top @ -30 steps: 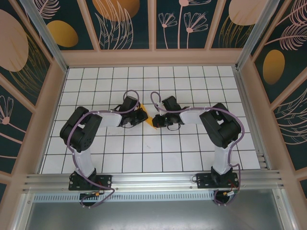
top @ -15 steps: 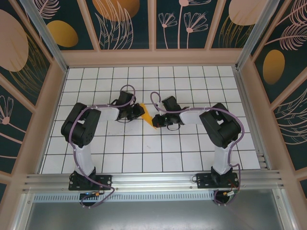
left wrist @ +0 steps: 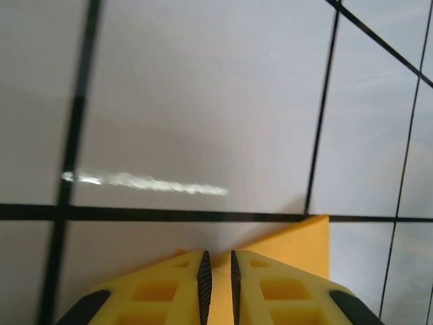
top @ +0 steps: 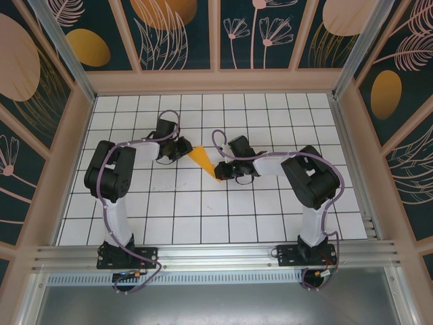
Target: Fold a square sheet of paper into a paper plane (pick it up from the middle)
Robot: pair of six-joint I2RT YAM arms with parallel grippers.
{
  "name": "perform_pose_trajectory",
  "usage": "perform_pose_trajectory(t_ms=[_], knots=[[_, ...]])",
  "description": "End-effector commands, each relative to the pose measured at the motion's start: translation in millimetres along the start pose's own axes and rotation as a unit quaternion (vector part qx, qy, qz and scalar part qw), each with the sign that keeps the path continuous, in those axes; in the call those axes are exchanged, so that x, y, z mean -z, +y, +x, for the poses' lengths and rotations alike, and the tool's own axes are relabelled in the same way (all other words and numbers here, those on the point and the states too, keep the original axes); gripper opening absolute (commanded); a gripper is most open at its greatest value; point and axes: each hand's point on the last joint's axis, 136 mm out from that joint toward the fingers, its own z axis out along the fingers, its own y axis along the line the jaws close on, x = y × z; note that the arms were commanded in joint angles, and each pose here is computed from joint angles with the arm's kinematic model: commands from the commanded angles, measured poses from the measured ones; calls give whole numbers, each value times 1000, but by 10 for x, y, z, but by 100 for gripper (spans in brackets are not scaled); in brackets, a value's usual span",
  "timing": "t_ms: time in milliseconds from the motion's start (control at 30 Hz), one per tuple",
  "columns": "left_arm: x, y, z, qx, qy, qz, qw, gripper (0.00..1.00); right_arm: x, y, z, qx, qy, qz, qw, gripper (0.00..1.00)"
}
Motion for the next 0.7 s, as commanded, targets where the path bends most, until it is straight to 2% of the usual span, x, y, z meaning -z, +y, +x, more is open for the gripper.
perform_pose_trajectory(t_ms=[0,200,433,567,667], knots=[[144,443,-289,8,-51,-84,995,21,-64,-713,856,-61,122,130,982,0],[321,399,-431,4,-74,-91,993,25,-59,-554,622,-56,100,106,988,0],[687,222,-464,26,-99,-75,992,38,232,24,-208,-28,6,48,998,1],[796,179,-320,37,-93,-55,993,41,585,293,-607,-12,-67,37,997,15],[921,84,-233,32,-96,-42,994,44,885,258,-784,-16,-130,74,989,30]])
